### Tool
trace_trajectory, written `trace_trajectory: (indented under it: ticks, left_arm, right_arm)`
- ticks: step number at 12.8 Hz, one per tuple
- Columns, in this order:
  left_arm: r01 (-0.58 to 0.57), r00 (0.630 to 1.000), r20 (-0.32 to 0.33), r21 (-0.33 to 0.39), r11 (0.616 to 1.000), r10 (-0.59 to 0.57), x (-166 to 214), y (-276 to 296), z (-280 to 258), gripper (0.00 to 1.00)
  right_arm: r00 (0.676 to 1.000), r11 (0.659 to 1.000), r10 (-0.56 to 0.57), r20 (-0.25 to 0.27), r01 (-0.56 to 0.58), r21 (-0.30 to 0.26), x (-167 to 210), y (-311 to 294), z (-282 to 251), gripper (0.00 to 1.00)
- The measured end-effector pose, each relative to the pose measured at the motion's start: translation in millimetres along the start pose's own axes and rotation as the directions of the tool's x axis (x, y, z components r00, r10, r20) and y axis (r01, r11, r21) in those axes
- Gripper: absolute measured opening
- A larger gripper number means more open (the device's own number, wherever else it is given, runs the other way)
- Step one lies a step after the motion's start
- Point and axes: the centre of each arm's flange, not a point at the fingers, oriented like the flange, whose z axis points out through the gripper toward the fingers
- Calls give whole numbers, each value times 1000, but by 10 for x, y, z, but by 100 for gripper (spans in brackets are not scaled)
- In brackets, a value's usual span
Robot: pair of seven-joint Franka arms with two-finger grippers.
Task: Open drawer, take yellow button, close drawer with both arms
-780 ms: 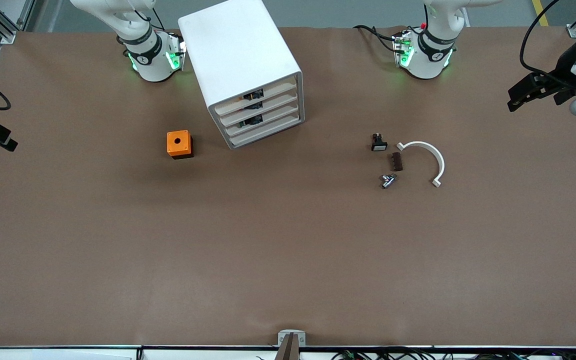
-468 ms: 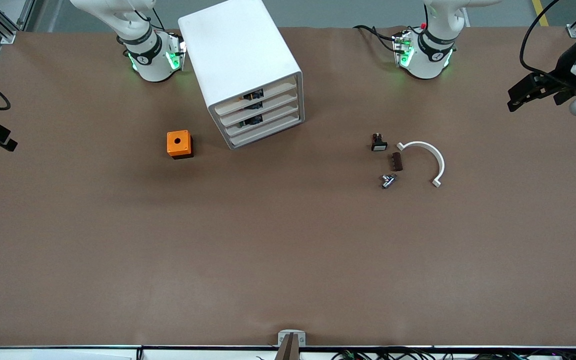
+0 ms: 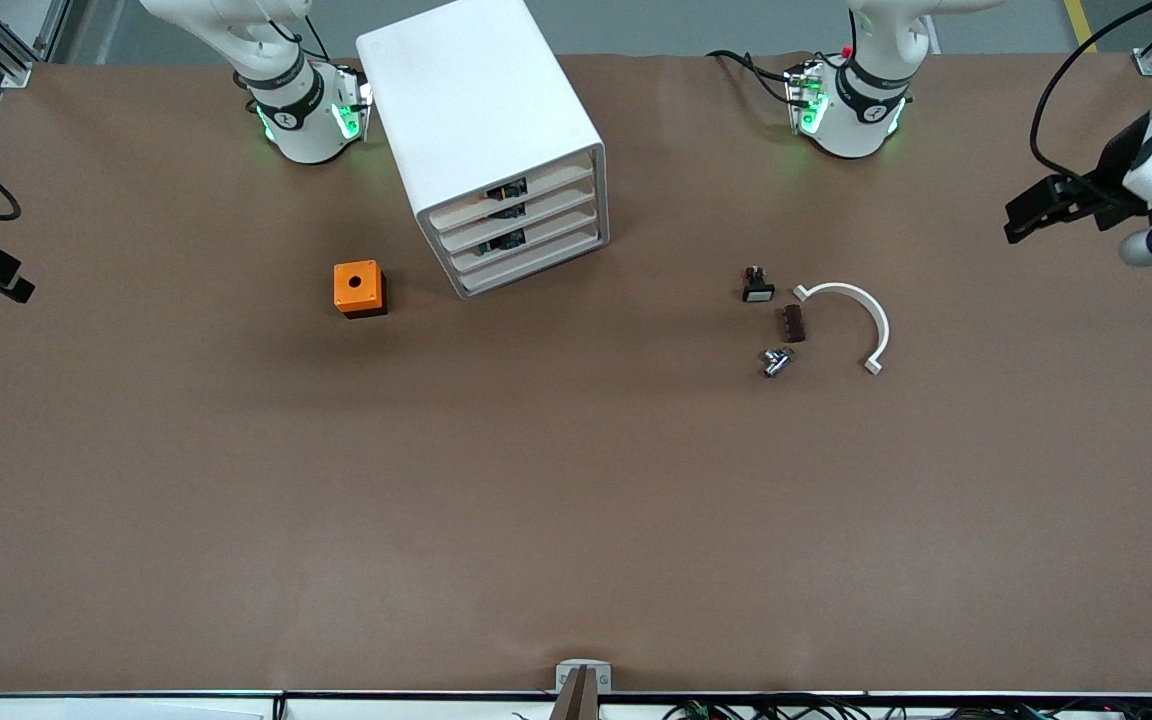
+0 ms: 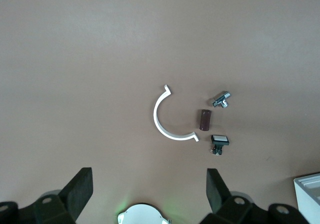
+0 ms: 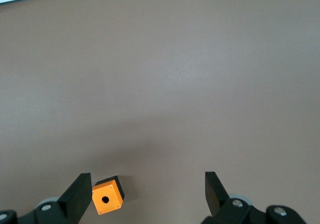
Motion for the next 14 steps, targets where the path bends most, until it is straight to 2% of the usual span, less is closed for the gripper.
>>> trace_trajectory:
  ticks: [4,9,12,14]
  left_arm:
    - [144,986,85,35,989,-146,166,533,459,100]
    - [307,939,138,81,948,-316,49,1514,862,100]
    - [440,863,235,87,894,-447,-83,2019,1113,100]
    - [559,770,296,113,822,-565,-118,2252,1230,100]
  right_arm:
    - [1000,1000,13,0,-13,-1,1,71,-5,100]
    - [1000,1000,14,-4,-14,0,-9,77,-27,100]
    - [1000,1000,14,-6,-14,1,-18,80,-46,100]
    - [1000,1000,15,-7,-15,1,-23,85,-53,100]
